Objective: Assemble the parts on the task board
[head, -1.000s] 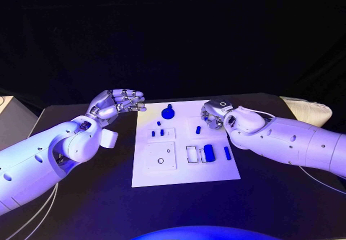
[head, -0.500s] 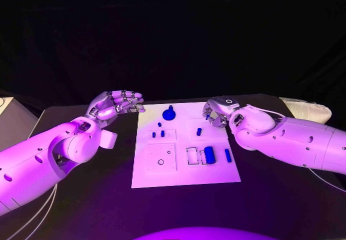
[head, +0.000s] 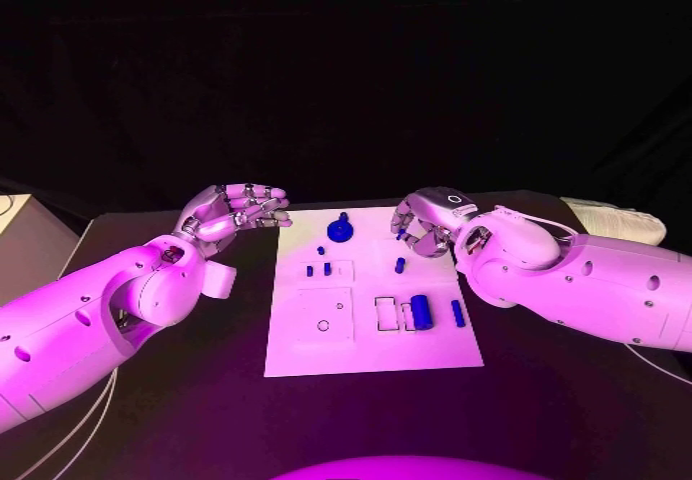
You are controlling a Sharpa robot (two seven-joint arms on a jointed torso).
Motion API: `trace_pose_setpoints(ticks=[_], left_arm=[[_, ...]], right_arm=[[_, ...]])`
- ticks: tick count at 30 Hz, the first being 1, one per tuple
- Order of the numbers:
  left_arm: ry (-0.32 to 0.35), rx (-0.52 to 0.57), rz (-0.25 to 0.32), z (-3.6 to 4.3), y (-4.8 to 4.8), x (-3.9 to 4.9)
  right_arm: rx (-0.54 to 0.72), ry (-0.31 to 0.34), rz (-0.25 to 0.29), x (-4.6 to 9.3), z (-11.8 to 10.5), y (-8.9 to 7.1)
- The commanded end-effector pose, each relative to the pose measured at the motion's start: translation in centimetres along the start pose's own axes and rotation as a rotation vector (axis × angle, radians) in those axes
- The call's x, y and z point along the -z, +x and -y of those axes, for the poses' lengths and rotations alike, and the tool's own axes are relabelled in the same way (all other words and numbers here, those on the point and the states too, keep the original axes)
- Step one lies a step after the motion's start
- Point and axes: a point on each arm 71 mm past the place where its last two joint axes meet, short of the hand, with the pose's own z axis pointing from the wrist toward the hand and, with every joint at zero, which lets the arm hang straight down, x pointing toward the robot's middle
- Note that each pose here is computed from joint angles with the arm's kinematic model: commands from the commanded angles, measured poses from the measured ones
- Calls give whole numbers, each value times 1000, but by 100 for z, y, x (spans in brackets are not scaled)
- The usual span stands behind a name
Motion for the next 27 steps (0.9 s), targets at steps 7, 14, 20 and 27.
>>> trace_pose_setpoints(ticks=[7, 14, 20, 27], left_arm=[[11, 4, -3, 4, 38, -9], [13, 7, -9, 8, 65, -10], [13, 9, -12, 9, 77, -10], [13, 10, -15, 12, 89, -11]], right_arm=[[1, -120, -28, 16, -501, 166], [6, -188, -65, 46, -795, 373], [10, -216, -91, 51, -956, 523], [23, -219, -109, 28, -1007, 629]])
